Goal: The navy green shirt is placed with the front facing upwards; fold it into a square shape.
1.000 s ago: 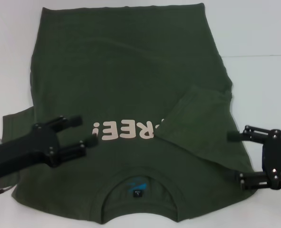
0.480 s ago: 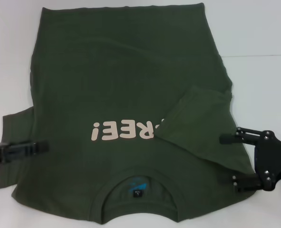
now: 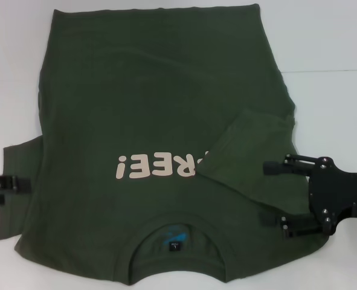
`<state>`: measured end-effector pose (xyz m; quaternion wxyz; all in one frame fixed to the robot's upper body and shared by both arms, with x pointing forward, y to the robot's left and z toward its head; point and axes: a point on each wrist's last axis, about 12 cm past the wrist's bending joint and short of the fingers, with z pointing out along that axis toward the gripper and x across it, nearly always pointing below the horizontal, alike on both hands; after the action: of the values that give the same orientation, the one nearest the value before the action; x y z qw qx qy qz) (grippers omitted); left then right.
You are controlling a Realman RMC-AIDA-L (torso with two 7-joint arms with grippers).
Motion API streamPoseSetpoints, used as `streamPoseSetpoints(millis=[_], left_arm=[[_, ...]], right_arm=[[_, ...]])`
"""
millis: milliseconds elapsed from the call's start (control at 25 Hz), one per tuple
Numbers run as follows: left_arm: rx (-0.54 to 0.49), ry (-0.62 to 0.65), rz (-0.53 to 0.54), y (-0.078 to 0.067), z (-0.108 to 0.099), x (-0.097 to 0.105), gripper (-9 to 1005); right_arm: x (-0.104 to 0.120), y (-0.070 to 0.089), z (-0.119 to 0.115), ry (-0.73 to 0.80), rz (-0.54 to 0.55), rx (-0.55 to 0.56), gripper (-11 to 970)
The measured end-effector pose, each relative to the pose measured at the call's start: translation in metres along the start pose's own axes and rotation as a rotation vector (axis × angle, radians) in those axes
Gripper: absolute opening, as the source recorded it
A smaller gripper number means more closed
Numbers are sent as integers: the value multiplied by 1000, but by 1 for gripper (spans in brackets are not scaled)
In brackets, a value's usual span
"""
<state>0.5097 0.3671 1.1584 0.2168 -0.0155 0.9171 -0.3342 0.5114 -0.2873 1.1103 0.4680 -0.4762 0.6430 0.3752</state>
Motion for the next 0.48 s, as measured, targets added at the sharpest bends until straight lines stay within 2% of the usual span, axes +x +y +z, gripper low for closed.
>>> streamPoseSetpoints(millis=[280, 480], left_arm=[[-111, 113, -98, 10, 17, -6, 807], [-165, 125, -129, 17, 24, -7, 822]], right_arm=[[-4, -3, 6, -8, 2, -25, 946], [-4, -2, 9, -18, 10, -35, 947]])
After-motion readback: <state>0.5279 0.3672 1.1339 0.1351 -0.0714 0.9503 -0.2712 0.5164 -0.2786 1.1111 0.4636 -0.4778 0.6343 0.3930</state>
